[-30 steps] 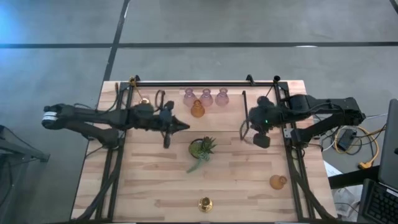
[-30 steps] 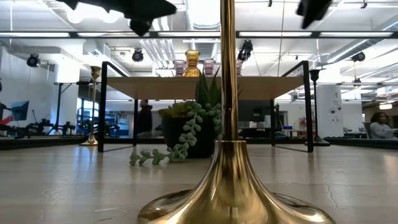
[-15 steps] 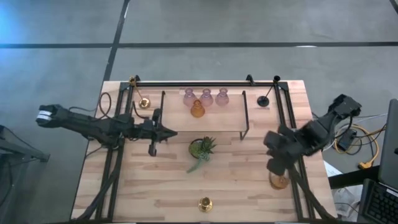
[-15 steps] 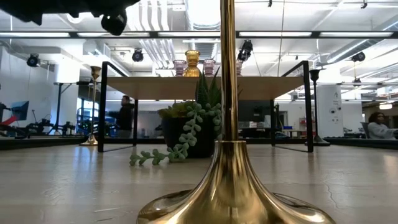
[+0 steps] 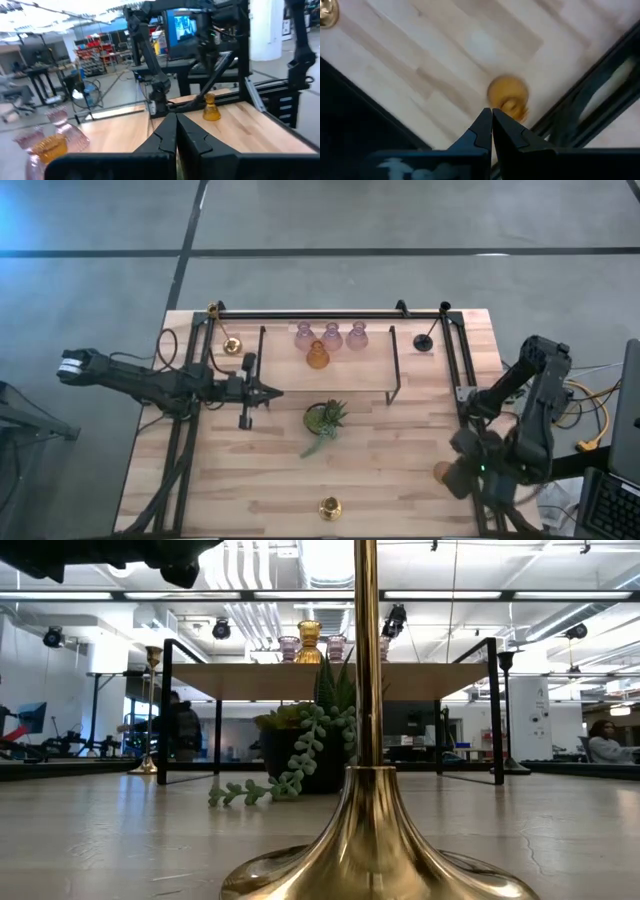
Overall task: Pick & Place candle stick holders
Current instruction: Put the yellow glass candle holder on the shelf
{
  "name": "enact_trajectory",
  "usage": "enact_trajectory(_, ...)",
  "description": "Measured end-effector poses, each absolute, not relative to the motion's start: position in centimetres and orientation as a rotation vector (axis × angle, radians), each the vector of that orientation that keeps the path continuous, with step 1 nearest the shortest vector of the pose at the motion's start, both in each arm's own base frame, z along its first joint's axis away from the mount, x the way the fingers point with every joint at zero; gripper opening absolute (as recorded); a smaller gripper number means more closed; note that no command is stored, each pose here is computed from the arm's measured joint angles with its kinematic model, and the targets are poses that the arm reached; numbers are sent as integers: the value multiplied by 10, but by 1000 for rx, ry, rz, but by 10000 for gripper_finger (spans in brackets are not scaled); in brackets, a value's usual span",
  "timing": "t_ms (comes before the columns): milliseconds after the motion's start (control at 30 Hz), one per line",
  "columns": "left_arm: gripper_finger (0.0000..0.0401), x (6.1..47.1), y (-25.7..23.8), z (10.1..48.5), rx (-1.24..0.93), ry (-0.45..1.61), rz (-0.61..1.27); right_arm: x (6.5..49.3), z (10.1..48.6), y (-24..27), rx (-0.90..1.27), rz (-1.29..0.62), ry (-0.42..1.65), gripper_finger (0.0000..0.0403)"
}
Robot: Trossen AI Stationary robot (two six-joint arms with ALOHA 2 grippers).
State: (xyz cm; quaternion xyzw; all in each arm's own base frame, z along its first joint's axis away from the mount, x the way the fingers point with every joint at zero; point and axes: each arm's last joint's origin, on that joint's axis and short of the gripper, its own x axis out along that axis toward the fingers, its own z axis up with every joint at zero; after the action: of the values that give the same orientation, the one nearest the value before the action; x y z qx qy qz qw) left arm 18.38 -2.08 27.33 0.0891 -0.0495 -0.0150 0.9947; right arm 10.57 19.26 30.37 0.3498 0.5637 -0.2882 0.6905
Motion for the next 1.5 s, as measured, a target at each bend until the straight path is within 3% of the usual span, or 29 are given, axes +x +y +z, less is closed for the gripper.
enact_trajectory(233, 7, 183, -19, 280, 243, -160, 24, 99, 282, 227, 859, -689, 1267, 8)
enact_trajectory(500, 7, 183, -19, 283, 242, -190, 29, 98, 257, 242, 792, -788, 1451, 8)
enact_trajectory(900, 7, 182, -19, 283, 240, -193, 29, 90, 200, 227, 682, -861, 1533, 8)
enact_trajectory(1500, 7, 182, -19, 283, 228, -197, 28, 86, 178, 194, 505, -667, 1520, 8)
